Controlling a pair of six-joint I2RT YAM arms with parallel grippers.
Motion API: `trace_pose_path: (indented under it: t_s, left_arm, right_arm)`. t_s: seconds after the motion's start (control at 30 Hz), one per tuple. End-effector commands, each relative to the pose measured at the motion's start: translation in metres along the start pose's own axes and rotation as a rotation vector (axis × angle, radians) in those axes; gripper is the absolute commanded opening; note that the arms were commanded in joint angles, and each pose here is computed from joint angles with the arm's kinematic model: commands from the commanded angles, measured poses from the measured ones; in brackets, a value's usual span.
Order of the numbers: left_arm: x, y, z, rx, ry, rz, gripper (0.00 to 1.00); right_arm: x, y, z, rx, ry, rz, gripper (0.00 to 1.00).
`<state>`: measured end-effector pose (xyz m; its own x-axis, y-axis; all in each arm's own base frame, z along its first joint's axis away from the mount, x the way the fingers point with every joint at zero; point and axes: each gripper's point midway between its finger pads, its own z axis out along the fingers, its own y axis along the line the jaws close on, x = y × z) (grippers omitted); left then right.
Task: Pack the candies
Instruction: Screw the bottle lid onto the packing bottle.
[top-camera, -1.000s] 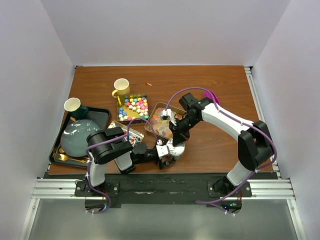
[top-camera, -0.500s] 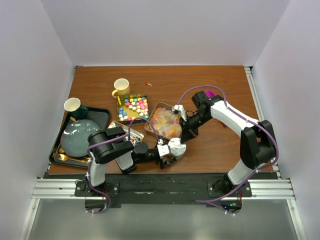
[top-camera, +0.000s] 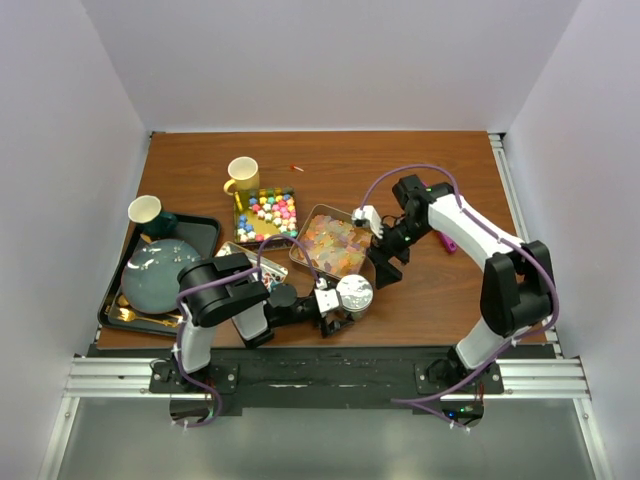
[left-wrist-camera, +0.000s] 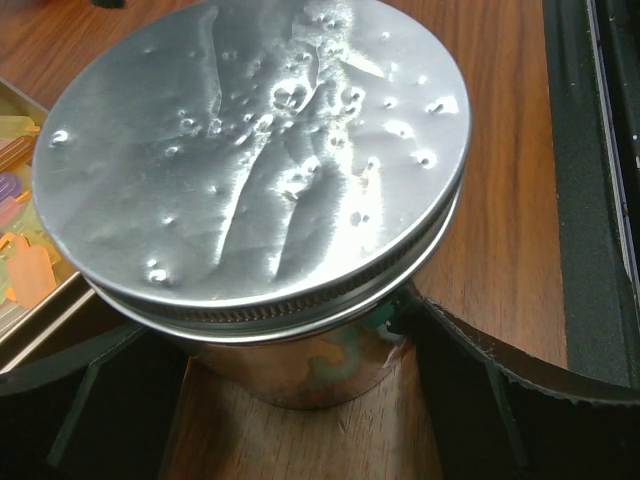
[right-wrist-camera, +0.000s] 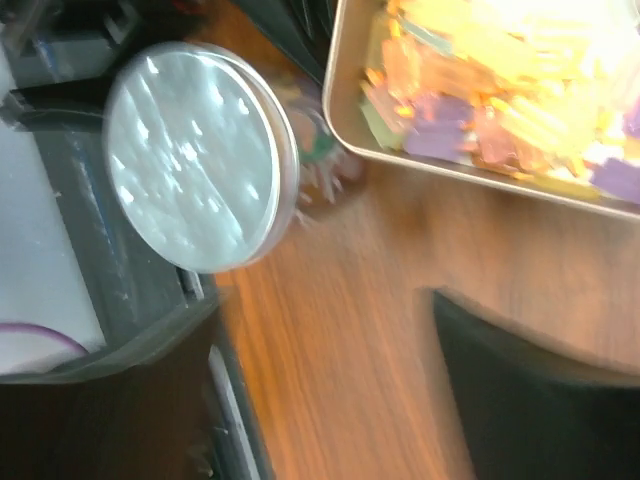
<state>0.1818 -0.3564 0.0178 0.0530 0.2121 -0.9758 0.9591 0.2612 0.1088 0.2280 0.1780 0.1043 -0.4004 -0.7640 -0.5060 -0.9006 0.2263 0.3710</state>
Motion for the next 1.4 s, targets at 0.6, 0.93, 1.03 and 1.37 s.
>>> trace_pose_path:
  t_s: [0.6, 0.93, 1.03, 1.37]
  left_arm:
    - [0.013, 0.001, -0.001, -0.005, 0.019, 0.023, 0.00]
    - [0.017, 0.013, -0.001, -0.042, 0.027, -0.039, 0.00]
    - [0.022, 0.017, -0.001, -0.052, 0.043, -0.053, 0.00]
    - [0.029, 0.022, -0.001, -0.067, 0.070, -0.053, 0.00]
  right_arm:
    - [-0.035, 0.041, 0.026, -0.157, 0.100, -0.836, 0.99]
    - [-0.014, 0.048, 0.024, -0.194, 0.183, -0.801, 0.99]
    - [-0.008, 0.050, 0.021, -0.191, 0.206, -0.771, 0.99]
    - [0.085, 0.060, -0.003, -0.125, 0.419, -0.608, 0.98]
